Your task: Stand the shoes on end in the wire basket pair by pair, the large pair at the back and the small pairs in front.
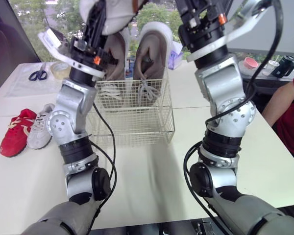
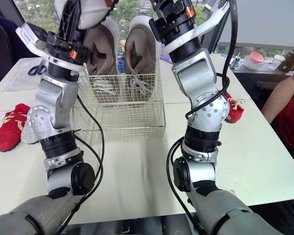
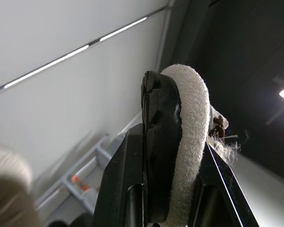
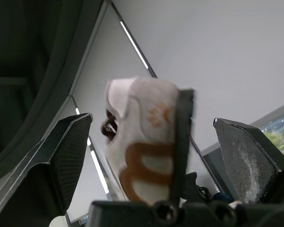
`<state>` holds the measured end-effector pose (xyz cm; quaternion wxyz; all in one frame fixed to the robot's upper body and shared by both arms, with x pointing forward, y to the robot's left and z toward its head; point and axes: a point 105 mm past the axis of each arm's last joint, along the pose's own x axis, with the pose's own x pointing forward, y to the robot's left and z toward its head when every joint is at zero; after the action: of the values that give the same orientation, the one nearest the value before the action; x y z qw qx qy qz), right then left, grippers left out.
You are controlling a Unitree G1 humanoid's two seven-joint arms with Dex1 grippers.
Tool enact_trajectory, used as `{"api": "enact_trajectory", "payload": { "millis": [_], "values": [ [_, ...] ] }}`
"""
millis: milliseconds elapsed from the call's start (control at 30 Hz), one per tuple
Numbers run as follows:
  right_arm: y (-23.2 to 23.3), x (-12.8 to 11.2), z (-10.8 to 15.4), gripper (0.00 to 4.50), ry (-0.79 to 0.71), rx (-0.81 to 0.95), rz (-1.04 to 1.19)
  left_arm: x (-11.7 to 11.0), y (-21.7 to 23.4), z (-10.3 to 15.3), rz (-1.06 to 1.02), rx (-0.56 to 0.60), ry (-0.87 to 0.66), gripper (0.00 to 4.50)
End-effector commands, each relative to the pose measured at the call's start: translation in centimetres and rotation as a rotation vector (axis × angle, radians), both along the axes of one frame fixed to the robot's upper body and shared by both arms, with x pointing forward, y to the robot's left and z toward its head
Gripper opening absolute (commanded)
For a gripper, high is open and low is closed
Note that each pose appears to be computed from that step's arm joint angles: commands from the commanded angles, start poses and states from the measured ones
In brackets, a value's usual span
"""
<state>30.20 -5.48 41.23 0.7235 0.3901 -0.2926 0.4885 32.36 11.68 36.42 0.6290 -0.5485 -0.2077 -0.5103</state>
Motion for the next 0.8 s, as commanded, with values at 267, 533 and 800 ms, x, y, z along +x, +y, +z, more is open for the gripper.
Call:
{"api": "enact_trajectory", "payload": {
  "millis": [267, 533, 800],
  "values": [
    [-0.1, -1.6, 1.9, 4.46, -0.091, 0.01, 0.012, -1.3, -1.9, -1.1, -0.028, 0.111, -0.016, 0.36],
    [0.3, -1.9, 1.8, 3.63, -0.088, 0.018, 0.043, -1.0, -1.6, -1.6, -0.011, 0.14, -0.012, 0.36],
    [0.2, -2.2, 2.0, 1.28, -0.089, 0.023, 0.052, -1.6, -1.8, -1.9, 0.039, 0.257, -0.057, 1.36]
  ]
}}
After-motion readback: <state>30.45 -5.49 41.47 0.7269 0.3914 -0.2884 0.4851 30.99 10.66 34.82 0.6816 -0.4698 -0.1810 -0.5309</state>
